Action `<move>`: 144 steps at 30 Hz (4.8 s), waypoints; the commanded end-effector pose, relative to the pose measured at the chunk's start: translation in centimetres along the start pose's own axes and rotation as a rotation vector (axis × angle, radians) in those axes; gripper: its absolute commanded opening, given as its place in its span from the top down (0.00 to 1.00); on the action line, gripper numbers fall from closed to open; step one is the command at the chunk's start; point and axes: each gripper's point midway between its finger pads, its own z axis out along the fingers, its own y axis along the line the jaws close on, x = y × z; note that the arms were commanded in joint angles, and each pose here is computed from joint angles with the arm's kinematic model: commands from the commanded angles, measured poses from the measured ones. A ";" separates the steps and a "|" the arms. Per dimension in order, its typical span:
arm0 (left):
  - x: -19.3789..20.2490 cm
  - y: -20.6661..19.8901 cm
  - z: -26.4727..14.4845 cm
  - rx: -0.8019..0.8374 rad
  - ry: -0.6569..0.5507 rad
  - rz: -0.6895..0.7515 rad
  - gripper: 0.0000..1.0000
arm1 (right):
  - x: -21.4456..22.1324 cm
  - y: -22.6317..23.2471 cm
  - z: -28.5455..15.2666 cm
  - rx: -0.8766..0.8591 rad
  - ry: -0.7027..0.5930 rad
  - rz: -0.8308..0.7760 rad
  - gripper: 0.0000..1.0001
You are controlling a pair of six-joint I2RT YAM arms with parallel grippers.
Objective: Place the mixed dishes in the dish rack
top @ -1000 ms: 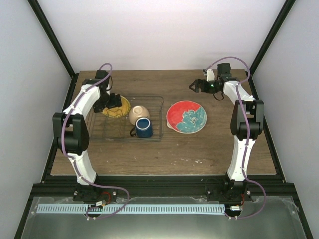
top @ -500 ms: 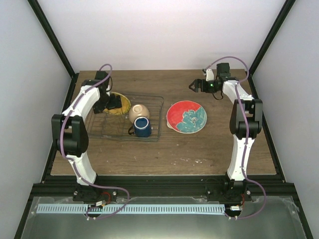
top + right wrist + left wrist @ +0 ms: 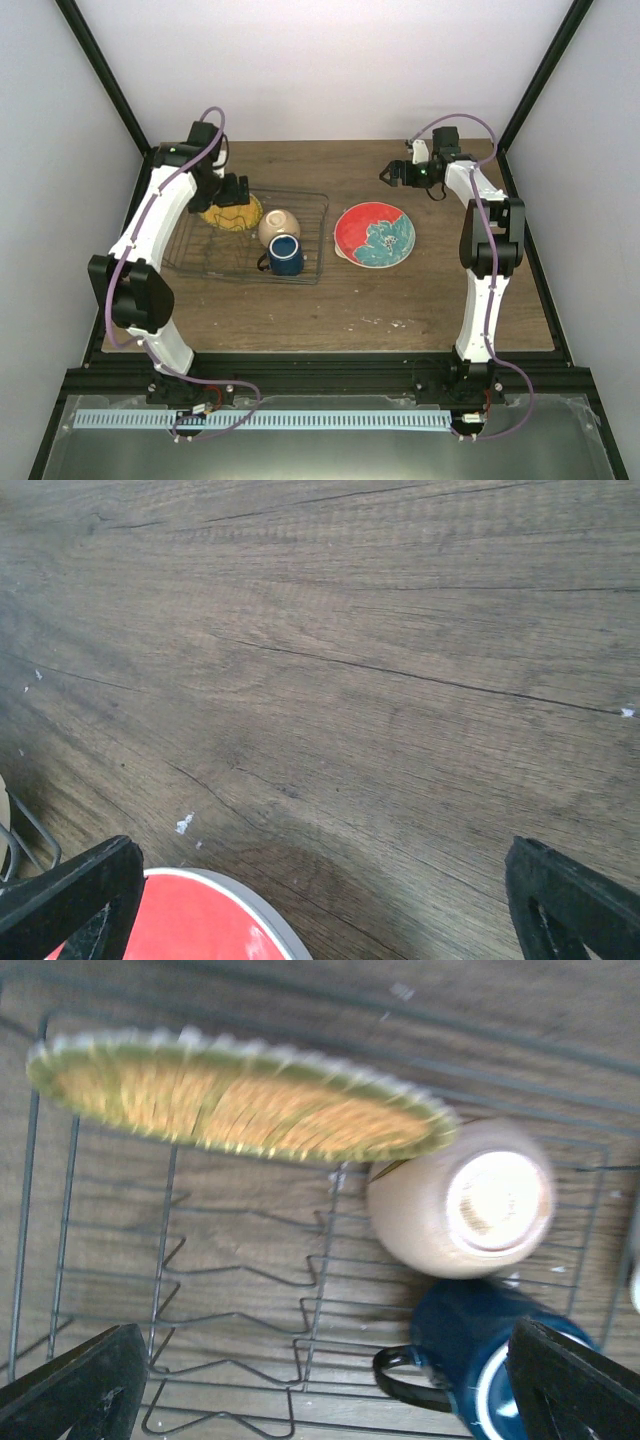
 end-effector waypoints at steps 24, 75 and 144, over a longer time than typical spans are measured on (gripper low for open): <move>-12.9 -13.4 1.1 0.325 -0.286 0.378 0.00 | 4.6 8.6 -4.2 0.020 0.122 -0.043 0.00; -12.2 -10.4 3.3 0.157 -0.282 0.452 0.00 | 3.3 15.4 6.4 0.133 0.250 -0.347 0.00; -11.5 -12.7 0.2 0.242 -0.387 0.506 0.00 | 0.7 10.8 -7.2 0.186 -0.013 -0.149 0.00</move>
